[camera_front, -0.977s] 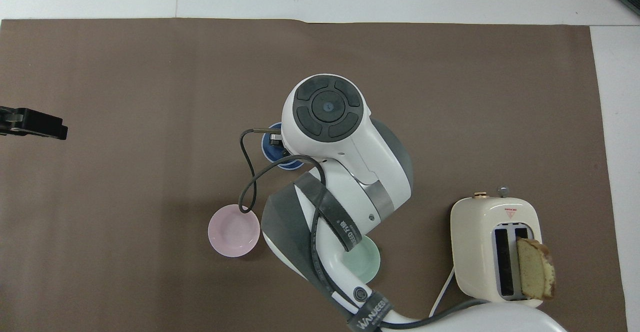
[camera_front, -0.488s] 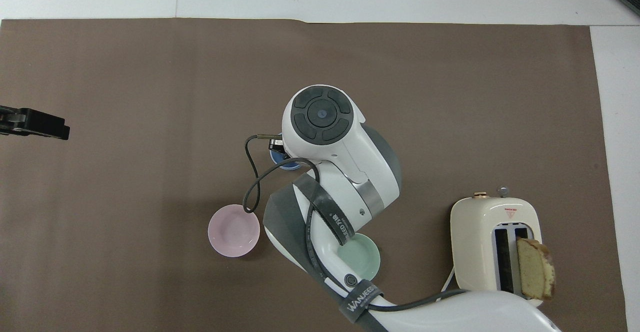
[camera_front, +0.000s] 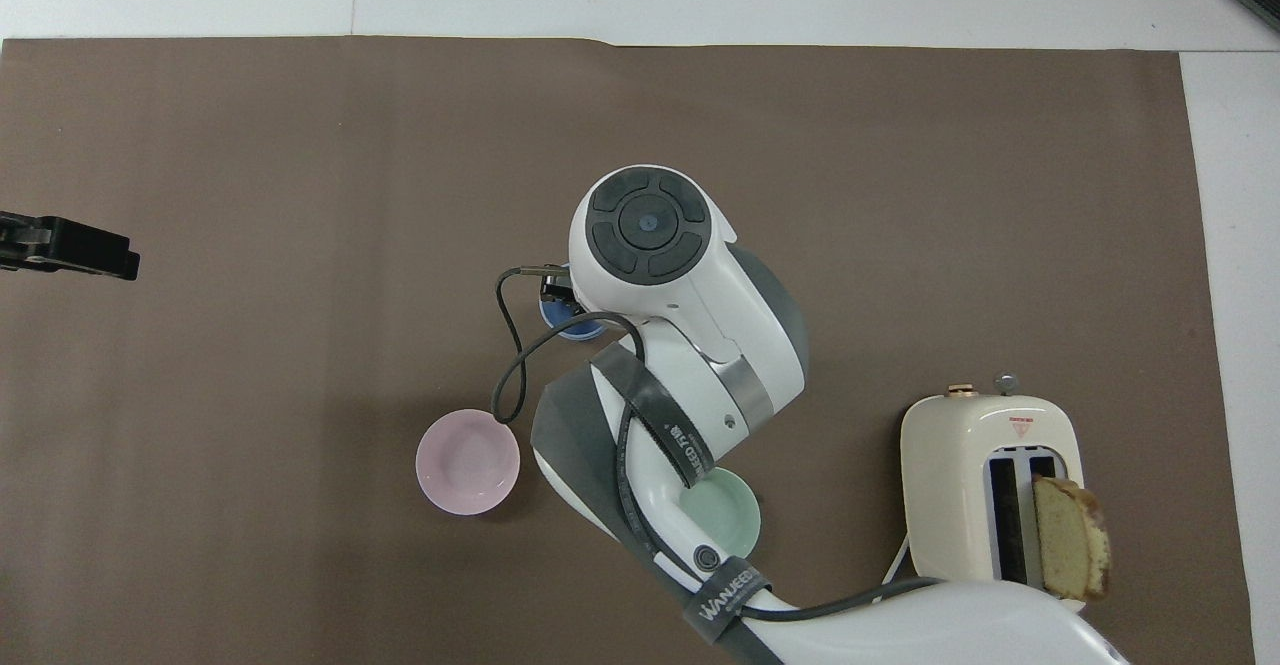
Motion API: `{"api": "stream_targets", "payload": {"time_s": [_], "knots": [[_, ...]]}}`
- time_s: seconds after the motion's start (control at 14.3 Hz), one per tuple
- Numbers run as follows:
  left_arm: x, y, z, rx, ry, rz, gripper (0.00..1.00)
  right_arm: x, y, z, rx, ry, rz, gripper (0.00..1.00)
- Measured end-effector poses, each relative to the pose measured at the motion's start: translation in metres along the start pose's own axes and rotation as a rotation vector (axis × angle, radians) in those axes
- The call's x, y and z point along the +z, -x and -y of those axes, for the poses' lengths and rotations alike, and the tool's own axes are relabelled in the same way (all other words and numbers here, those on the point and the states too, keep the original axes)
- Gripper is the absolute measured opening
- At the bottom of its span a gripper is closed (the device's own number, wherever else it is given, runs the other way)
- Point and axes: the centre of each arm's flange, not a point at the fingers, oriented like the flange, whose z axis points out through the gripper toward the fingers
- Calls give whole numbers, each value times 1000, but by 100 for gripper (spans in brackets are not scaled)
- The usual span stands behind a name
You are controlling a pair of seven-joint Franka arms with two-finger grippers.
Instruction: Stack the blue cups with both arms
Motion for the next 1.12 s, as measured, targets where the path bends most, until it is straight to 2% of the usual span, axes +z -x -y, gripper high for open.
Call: {"api": "stream_targets", "payload": {"time_s": [0.35, 0.77, 1.12], "knots": [[0, 0, 0, 0, 0, 0, 100, -78, -39, -104, -18, 49, -8, 100], [0, 0, -1, 1, 0, 0, 100, -177, -22, -206, -54, 47, -39, 100], [0, 0, -1, 1, 0, 0, 100, -183, -46, -301, -30, 45, -34, 100]]}}
